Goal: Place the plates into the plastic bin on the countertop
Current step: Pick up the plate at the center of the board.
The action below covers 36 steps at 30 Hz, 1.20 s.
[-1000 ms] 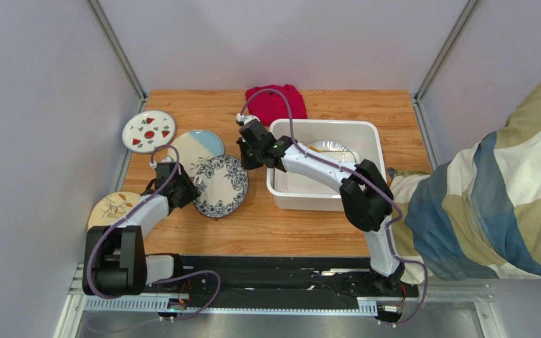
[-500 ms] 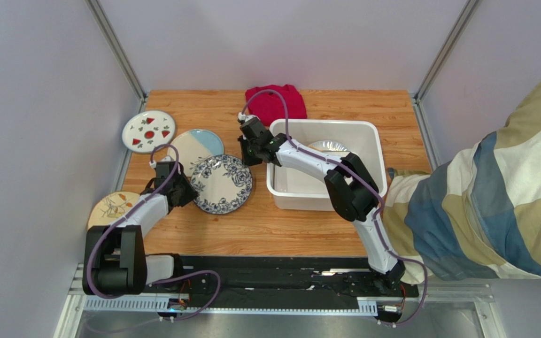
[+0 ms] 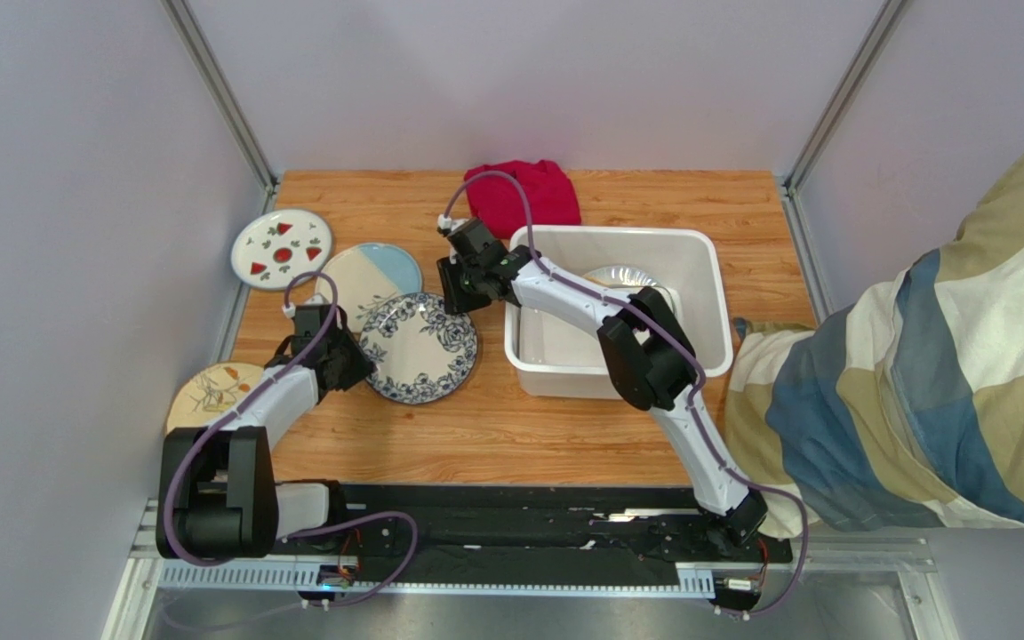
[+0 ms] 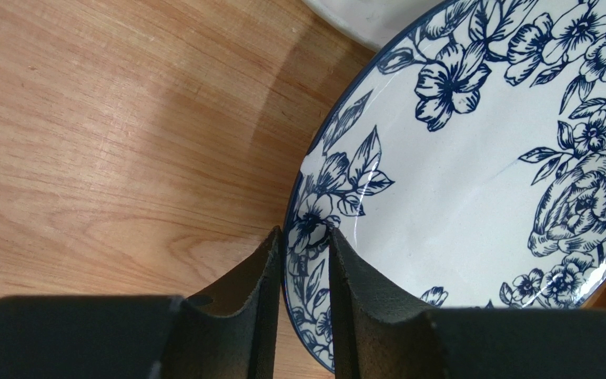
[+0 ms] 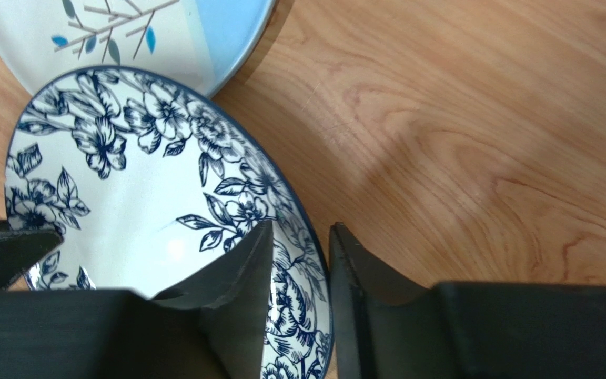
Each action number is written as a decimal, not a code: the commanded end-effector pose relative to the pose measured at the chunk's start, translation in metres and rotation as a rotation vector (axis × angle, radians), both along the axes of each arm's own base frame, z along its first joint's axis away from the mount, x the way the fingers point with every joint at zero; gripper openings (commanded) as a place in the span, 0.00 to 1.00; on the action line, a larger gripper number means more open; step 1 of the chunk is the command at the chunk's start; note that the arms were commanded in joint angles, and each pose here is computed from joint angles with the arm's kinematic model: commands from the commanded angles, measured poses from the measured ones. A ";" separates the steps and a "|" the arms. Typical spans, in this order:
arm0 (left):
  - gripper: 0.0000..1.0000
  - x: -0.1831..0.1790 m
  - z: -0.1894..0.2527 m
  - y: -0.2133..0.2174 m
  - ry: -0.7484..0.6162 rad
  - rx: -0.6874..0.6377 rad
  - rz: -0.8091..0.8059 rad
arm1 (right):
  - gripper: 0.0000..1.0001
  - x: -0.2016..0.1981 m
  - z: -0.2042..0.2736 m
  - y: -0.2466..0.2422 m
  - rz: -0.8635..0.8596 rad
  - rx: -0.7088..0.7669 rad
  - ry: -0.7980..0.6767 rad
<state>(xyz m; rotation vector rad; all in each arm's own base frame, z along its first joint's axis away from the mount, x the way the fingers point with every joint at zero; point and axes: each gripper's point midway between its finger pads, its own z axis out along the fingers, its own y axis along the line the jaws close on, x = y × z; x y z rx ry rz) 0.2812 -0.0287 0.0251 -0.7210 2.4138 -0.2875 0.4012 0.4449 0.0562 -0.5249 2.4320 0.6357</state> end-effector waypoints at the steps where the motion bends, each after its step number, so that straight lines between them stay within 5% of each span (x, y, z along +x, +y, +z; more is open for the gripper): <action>1: 0.29 -0.003 -0.006 -0.013 0.026 -0.043 -0.042 | 0.38 -0.055 -0.015 0.027 0.222 0.029 0.139; 8: 0.29 -0.004 -0.006 -0.013 0.027 -0.044 -0.045 | 0.54 -0.076 -0.024 0.021 0.339 0.056 0.226; 13: 0.29 -0.003 -0.006 -0.013 0.022 -0.043 -0.045 | 0.53 -0.095 -0.014 0.032 0.430 0.156 0.281; 17: 0.29 -0.003 -0.006 -0.013 0.022 -0.043 -0.047 | 0.42 -0.100 0.012 0.043 0.458 0.262 0.272; 30: 0.28 -0.003 -0.005 -0.013 0.019 -0.045 -0.048 | 0.31 -0.120 0.081 0.062 0.571 0.485 0.270; 33: 0.28 -0.003 -0.005 -0.014 0.019 -0.044 -0.050 | 0.22 -0.127 0.085 0.065 0.594 0.490 0.266; 36: 0.28 -0.003 -0.005 -0.014 0.018 -0.046 -0.051 | 0.01 -0.128 0.087 0.066 0.589 0.470 0.242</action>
